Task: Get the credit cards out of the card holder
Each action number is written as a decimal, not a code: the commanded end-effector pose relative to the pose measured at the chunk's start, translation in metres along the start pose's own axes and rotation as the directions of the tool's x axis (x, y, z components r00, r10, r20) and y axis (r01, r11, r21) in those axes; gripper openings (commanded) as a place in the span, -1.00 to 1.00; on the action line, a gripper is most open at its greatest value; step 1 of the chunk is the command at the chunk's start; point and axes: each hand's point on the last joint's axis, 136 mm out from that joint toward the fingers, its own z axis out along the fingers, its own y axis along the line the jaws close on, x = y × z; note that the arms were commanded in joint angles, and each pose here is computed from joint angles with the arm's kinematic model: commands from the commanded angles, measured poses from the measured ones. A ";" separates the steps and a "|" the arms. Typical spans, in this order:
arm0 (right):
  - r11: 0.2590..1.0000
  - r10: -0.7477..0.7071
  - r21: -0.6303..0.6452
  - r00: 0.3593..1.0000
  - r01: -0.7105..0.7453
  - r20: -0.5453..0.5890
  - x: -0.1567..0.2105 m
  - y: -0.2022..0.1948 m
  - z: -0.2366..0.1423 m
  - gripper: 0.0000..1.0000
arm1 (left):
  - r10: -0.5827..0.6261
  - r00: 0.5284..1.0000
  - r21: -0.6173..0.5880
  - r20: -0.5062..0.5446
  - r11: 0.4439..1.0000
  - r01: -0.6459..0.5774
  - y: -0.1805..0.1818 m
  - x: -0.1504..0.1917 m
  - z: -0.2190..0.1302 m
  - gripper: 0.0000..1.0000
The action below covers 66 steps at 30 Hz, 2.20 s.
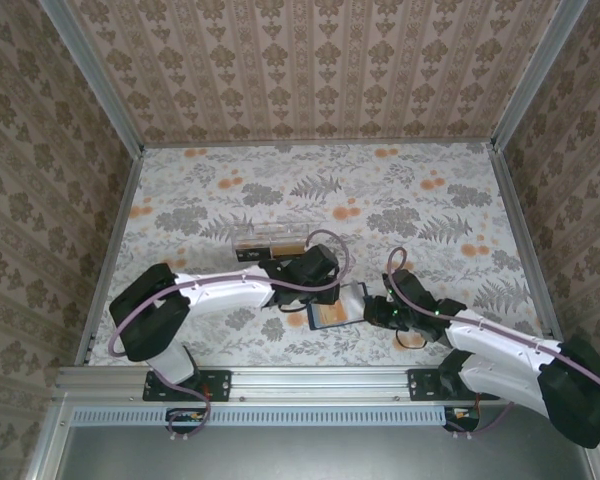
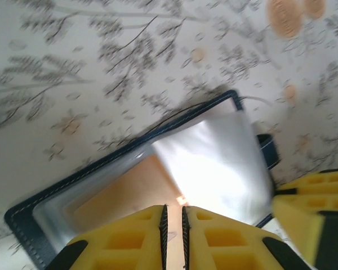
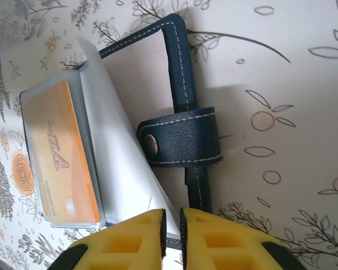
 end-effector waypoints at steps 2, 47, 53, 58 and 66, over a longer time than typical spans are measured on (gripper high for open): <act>0.999 -0.034 -0.012 0.999 0.034 0.020 -0.011 0.014 -0.006 -0.59 | -0.025 1.000 -0.027 -0.004 0.999 0.025 0.011 0.013 0.002 -0.64; 0.992 -0.088 -0.095 0.995 0.084 -0.049 0.019 0.072 -0.011 -0.45 | -0.007 1.000 -0.057 -0.021 0.998 0.006 0.017 0.030 0.018 -0.66; 0.991 -0.086 -0.105 0.994 0.079 -0.067 0.022 0.078 0.002 -0.47 | -0.007 1.000 -0.061 -0.023 0.998 0.006 0.017 0.030 0.018 -0.67; 0.993 -0.115 -0.045 0.992 0.113 -0.045 0.012 0.078 0.011 -0.61 | -0.007 1.000 -0.062 -0.023 0.998 0.006 0.017 0.030 0.016 -0.66; 0.987 -0.153 0.052 0.988 0.152 0.014 -0.012 0.072 0.012 -0.65 | 0.000 1.000 -0.083 0.013 0.997 0.001 0.022 0.021 -0.003 -0.67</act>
